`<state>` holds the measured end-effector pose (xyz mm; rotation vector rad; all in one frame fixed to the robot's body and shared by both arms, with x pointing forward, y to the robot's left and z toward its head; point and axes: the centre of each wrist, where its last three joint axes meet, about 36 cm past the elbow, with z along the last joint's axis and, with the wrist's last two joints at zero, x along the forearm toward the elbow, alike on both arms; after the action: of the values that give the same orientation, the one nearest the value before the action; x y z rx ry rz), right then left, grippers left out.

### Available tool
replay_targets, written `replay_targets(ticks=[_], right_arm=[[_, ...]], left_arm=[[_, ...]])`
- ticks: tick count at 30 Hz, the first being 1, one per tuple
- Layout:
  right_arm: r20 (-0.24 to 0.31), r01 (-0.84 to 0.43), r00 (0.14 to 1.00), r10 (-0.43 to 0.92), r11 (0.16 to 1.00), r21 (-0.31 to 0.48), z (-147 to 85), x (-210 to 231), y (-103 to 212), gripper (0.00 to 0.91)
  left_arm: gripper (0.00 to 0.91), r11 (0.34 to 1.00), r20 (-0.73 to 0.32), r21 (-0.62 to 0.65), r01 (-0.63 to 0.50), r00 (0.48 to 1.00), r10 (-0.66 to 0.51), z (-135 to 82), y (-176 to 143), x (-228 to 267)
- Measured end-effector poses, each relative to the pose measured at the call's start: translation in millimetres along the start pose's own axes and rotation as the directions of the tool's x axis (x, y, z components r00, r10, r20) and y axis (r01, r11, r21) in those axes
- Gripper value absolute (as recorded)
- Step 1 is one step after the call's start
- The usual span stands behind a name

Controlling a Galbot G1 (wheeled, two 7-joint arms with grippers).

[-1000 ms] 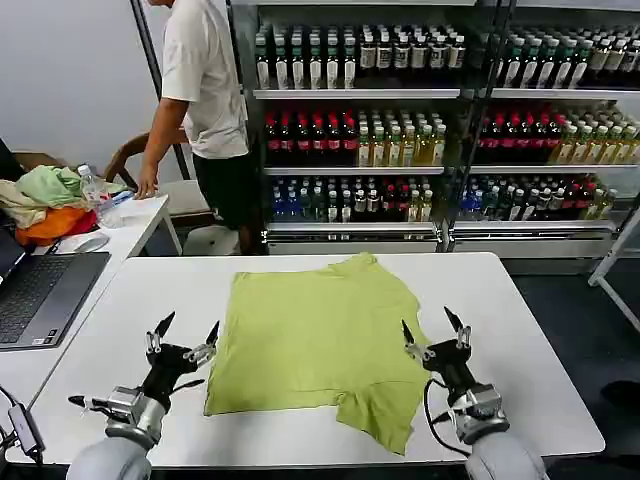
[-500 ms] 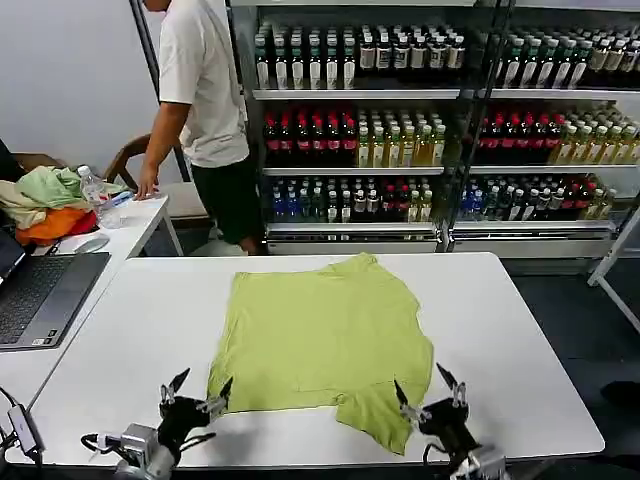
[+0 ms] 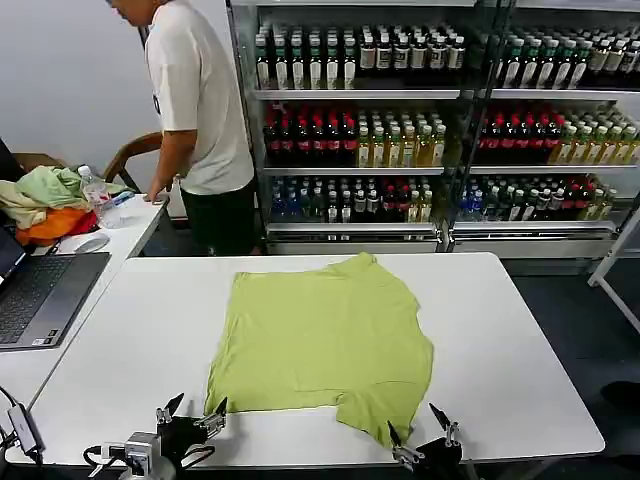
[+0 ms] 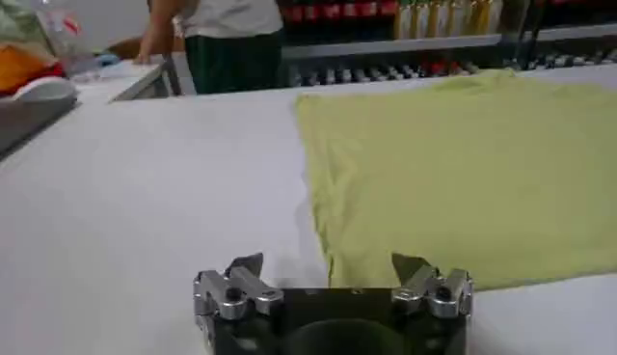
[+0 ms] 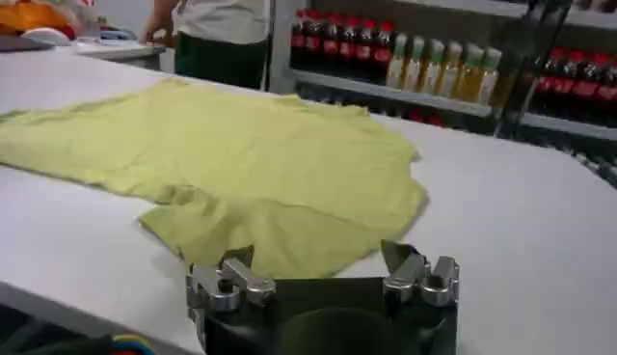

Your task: Fold and organize the clothes.

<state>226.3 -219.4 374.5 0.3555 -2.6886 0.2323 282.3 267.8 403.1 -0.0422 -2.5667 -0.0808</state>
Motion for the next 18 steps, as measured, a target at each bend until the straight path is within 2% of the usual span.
replay_targets(ticks=[7, 8, 9, 10, 18], right_arm=[[-0.005, -0.001, 1.000, 0.001, 1.000, -0.013, 3, -3, 7, 0.907], [-0.006, 0.001, 1.000, -0.001, 1.000, -0.014, 4, -3, 8, 0.413], [-0.009, 0.003, 1.000, -0.004, 1.000, -0.017, 4, -2, 9, 0.111], [-0.011, 0.005, 1.000, -0.005, 1.000, -0.019, 4, -2, 10, 0.000], [-0.017, 0.012, 1.000, -0.013, 0.999, -0.038, 4, -3, 14, 0.000]], left_arm=[[0.907, 0.999, -0.012, 0.026, 0.026, 1.000, -0.026, 4, -3, -6], [0.675, 0.999, -0.013, 0.028, 0.029, 1.000, -0.029, 5, -3, -7], [0.242, 0.999, -0.014, 0.030, 0.032, 0.999, -0.032, 5, -4, -8], [0.050, 0.999, -0.014, 0.033, 0.034, 0.999, -0.034, 6, -5, -9], [0.040, 0.999, -0.020, 0.046, 0.017, 1.000, -0.017, 12, -14, -7]])
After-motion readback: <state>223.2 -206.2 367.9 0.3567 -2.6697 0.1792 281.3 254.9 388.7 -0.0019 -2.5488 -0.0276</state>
